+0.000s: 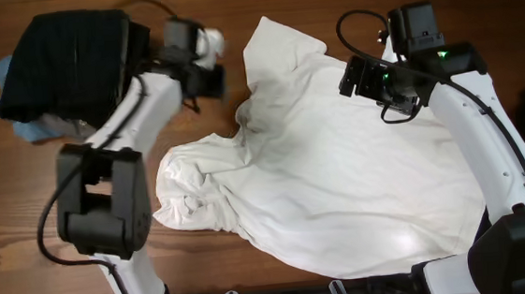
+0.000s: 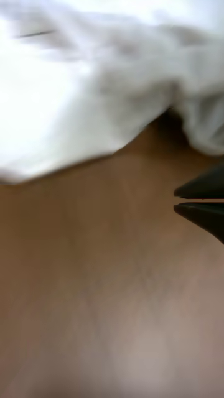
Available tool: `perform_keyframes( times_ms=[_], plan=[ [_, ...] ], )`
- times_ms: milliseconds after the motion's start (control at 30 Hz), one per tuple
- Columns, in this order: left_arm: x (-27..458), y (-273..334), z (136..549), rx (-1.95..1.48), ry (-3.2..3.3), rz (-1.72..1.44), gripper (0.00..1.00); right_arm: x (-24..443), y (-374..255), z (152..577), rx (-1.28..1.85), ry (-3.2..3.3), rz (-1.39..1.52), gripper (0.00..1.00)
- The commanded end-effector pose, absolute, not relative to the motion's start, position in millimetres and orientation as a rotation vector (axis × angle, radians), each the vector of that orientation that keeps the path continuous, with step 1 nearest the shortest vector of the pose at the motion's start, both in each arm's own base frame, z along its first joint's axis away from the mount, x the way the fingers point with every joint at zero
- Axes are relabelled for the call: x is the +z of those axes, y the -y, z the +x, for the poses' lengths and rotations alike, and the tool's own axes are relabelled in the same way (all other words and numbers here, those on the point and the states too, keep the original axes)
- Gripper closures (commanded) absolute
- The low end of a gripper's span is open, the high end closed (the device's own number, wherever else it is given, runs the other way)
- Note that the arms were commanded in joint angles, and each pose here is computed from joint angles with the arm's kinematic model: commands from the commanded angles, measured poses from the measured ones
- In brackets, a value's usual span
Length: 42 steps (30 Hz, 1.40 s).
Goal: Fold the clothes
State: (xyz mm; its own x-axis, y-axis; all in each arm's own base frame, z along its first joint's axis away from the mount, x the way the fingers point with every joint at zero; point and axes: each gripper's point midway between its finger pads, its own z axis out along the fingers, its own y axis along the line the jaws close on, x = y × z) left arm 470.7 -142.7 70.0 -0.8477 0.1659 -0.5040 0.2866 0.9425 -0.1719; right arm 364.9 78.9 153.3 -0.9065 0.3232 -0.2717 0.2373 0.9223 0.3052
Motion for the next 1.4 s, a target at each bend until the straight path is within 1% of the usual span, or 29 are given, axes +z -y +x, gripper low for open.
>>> perform_keyframes(
  times_ms=[0, 33, 133, 167, 200, 233, 267, 333, 400, 433, 500, 533, 567, 600, 633, 700, 733, 800, 867, 967, 1033, 1067, 1100, 1167, 1200, 1233, 1267, 1333, 1367],
  plan=[
    [95.6, 101.0, 504.6, -0.25, -2.497, 0.18, 0.96, 154.6, -76.5, 368.5, 0.368, -2.747, 0.421, 0.05],
    [96.0, 94.8, 506.7, -0.234, -2.494, 0.163, 0.93, 154.9, -76.6, 369.0, 0.369, -2.744, 0.421, 0.05],
    [88.5, 105.5, 489.0, -0.363, -2.56, 0.201, 0.63, 155.3, -76.7, 370.0, 0.37, -2.74, 0.419, 0.04],
    [82.4, 112.2, 475.5, -0.412, -2.613, 0.216, 0.55, 155.3, -76.7, 370.0, 0.37, -2.74, 0.419, 0.04],
    [76.7, 118.9, 461.1, -0.459, -2.668, 0.23, 0.51, 155.1, -76.6, 369.8, 0.369, -2.741, 0.419, 0.04],
    [69.8, 140.5, 421.9, -0.606, -2.772, 0.371, 0.5, 155.2, -76.7, 369.9, 0.369, -2.741, 0.419, 0.04],
    [64.6, 147.9, 399.9, -0.638, -2.835, 0.442, 0.49, 155.1, -76.6, 369.8, 0.369, -2.741, 0.418, 0.04],
    [54.5, 155.3, 378.6, -0.635, -2.889, 0.526, 0.46, 155.1, -76.6, 369.9, 0.369, -2.741, 0.419, 0.04],
    [38.7, 165.2, 358.0, -0.64, -2.914, 0.627, 0.45, 155.3, -76.6, 370.0, 0.369, -2.74, 0.419, 0.04],
    [30.9, 169.7, 349.6, -0.643, -2.914, 0.679, 0.42, 155.2, -76.6, 369.9, 0.369, -2.741, 0.419, 0.04],
    [20.8, 177.7, 341.7, -0.644, -2.906, 0.719, 0.39, 155.1, -76.6, 369.9, 0.369, -2.741, 0.419, 0.04],
    [15.9, 178.5, 340.9, -0.616, -2.9, 0.734, 0.41, 155.2, -76.6, 370.0, 0.369, -2.74, 0.418, 0.04],
    [11.5, 174.1, 342.2, -0.555, -2.905, 0.739, 0.46, 155.3, -76.6, 370.1, 0.369, -2.74, 0.418, 0.04],
    [7.8, 167.1, 345.9, -0.478, -2.91, 0.735, 0.54, 155.1, -76.6, 369.9, 0.369, -2.741, 0.418, 0.04],
    [6.7, 162.2, 351.9, -0.426, -2.899, 0.728, 0.71, 155.3, -76.6, 370.2, 0.369, -2.74, 0.418, 0.04],
    [8.4, 158.9, 371.5, -0.37, -2.837, 0.696, 0.85, 156.0, -76.8, 371.6, 0.371, -2.733, 0.416, 0.04],
    [9.2, 157.0, 379.1, -0.346, -2.821, 0.661, 0.94, 156.1, -76.9, 371.8, 0.372, -2.732, 0.416, 0.04],
    [19.8, 122.6, 418.6, -0.095, -2.775, 0.399, 0.96, 156.0, -76.9, 371.8, 0.372, -2.733, 0.416, 0.03],
    [39.2, 96.7, 442.9, 0.016, -2.731, 0.231, 0.96, 156.1, -76.9, 371.9, 0.371, -2.732, 0.416, 0.04],
    [74.0, 65.4, 475.8, 0.022, -2.639, 0.079, 0.96, 156.1, -76.9, 372.0, 0.372, -2.731, 0.416, 0.04],
    [83.7, 42.0, 487.6, 0.022, -2.604, -0.031, 0.96, 156.2, -76.9, 372.3, 0.372, -2.73, 0.416, 0.04],
    [84.4, 30.9, 489.6, 0.02, -2.598, -0.084, 0.88, 156.1, -75.7, 372.9, 0.362, -2.727, 0.418, 0.04],
    [83.7, 25.3, 489.4, 0.011, -2.602, -0.099, 0.84, 155.9, -73.5, 373.3, 0.345, -2.725, 0.422, 0.03],
    [82.2, 18.2, 487.4, 0.013, -2.612, -0.117, 0.82, 155.3, -67.8, 374.2, 0.301, -2.719, 0.431, 0.03],
    [82.0, 16.6, 487.0, 0.015, -2.614, -0.122, 0.73, 155.0, -64.9, 374.6, 0.284, -2.716, 0.439, 0.03],
    [81.2, 16.6, 485.5, 0.015, -2.621, -0.122, 0.55, 154.9, -58.1, 375.8, 0.259, -2.709, 0.46, 0.01],
    [79.9, 18.4, 483.4, 0.003, -2.631, -0.118, 0.47, 154.5, -48.4, 377.0, 0.227, -2.7, 0.49, 0.0],
    [76.6, 33.2, 476.7, -0.091, -2.665, -0.079, 0.39, 152.6, -7.5, 379.3, 0.135, -2.66, 0.651, 0.01],
    [75.9, 41.5, 474.2, -0.147, -2.676, -0.06, 0.33, 150.4, 13.4, 379.5, 0.113, -2.643, 0.726, 0.04]
  ],
)
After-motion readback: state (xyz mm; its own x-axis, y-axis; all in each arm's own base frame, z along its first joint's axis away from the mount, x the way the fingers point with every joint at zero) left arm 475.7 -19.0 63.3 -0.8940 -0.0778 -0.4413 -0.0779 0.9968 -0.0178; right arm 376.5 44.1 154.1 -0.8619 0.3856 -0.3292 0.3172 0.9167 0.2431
